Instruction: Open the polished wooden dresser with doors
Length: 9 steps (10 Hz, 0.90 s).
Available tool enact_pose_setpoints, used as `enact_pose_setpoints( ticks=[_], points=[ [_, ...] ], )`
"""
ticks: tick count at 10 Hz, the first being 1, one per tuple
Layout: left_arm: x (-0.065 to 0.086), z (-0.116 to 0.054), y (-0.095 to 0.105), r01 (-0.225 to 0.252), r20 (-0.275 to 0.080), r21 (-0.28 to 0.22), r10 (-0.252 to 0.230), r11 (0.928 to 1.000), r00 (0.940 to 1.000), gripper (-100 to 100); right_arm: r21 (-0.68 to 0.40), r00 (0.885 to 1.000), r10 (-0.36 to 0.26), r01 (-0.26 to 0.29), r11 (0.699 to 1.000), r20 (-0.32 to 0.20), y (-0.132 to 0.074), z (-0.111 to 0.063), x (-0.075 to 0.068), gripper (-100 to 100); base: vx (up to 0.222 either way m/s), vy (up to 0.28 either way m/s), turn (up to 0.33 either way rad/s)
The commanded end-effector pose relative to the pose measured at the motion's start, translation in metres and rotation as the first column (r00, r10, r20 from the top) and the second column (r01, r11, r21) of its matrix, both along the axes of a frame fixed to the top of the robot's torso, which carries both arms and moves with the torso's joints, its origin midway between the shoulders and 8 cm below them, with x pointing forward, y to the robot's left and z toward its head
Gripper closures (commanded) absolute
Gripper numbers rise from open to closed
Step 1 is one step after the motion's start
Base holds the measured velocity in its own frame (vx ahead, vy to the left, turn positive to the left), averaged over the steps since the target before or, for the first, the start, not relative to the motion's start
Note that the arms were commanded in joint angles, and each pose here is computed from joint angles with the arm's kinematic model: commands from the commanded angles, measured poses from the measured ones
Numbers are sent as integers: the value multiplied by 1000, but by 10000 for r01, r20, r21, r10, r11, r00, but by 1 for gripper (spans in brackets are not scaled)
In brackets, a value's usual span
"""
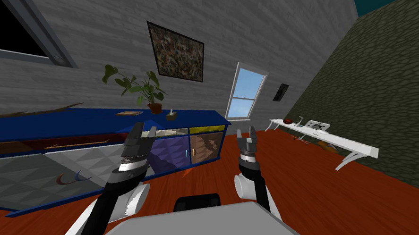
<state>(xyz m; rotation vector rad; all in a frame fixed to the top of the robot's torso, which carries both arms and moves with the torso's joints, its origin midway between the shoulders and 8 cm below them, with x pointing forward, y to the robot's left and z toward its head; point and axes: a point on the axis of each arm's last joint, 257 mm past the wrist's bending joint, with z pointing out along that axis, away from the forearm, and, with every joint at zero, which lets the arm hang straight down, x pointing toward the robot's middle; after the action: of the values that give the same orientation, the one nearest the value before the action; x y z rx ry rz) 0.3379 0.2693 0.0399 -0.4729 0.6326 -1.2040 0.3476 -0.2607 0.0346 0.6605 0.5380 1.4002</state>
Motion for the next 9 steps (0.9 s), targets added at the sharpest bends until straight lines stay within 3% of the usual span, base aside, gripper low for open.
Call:
enact_pose_setpoints(
  ticks=[1, 9],
  points=[
    [0, 0, 0, 0, 0, 0, 0, 10000, 10000, 0, 0, 10000, 0, 0, 10000, 0, 0, 0, 0, 0, 0, 0, 0],
    [0, 0, 0, 0, 4, 1, 0, 10000, 10000, 0, -1, 10000, 0, 0, 10000, 4, 0, 0, 0, 0, 0, 0, 0]
  ],
)
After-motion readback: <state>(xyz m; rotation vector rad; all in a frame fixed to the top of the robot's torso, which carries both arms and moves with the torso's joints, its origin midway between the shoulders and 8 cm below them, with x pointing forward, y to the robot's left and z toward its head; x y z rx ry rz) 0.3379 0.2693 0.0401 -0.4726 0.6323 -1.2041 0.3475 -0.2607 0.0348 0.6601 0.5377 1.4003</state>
